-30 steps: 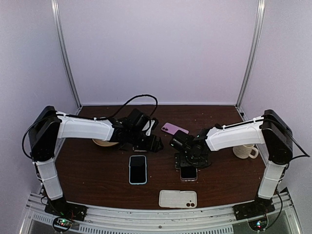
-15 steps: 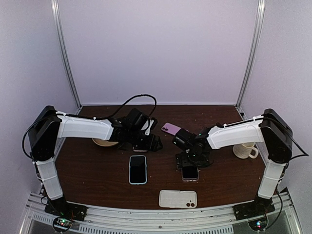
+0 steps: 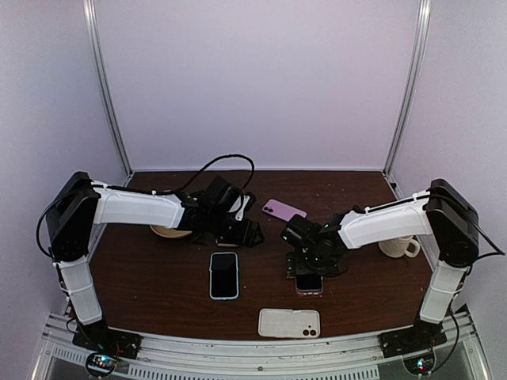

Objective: Put the phone into the phone case
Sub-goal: Press the phone onto the phone case.

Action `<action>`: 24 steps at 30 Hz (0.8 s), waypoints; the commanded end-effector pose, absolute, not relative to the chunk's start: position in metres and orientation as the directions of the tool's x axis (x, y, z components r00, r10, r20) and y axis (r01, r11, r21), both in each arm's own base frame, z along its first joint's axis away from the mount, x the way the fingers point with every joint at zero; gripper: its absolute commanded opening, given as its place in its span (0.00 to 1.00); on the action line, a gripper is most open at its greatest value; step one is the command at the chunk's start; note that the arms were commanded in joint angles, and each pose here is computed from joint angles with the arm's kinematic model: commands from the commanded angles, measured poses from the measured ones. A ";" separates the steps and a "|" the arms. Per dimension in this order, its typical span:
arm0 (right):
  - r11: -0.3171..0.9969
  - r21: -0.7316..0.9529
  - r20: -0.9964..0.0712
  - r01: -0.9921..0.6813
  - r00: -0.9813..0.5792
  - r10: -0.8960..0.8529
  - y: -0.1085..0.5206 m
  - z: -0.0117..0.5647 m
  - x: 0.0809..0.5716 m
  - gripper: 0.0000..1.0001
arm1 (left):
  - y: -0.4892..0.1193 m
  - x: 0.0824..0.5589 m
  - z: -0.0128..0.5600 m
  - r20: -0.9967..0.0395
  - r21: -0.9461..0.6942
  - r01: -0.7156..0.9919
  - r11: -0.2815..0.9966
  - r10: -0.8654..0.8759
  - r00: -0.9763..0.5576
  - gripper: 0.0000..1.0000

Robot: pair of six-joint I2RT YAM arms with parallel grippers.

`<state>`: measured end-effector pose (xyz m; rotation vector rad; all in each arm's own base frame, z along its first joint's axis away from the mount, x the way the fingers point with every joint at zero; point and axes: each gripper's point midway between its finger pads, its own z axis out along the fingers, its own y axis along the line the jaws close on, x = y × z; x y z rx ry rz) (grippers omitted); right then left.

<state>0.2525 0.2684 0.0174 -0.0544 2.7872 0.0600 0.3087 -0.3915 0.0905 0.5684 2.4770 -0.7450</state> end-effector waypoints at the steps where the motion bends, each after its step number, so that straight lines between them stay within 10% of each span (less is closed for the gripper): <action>1: 0.999 -0.036 -0.287 -0.027 -0.957 -0.036 0.251 0.003 0.232 0.88 | -0.394 0.313 0.091 -0.571 -0.400 0.517 0.757 0.236 -0.787 0.67; 24: 0.962 0.106 -0.298 -0.252 -0.931 -0.211 0.252 0.088 0.233 0.96 | -0.479 0.330 0.092 -0.606 -0.438 0.688 0.579 0.374 -0.702 0.57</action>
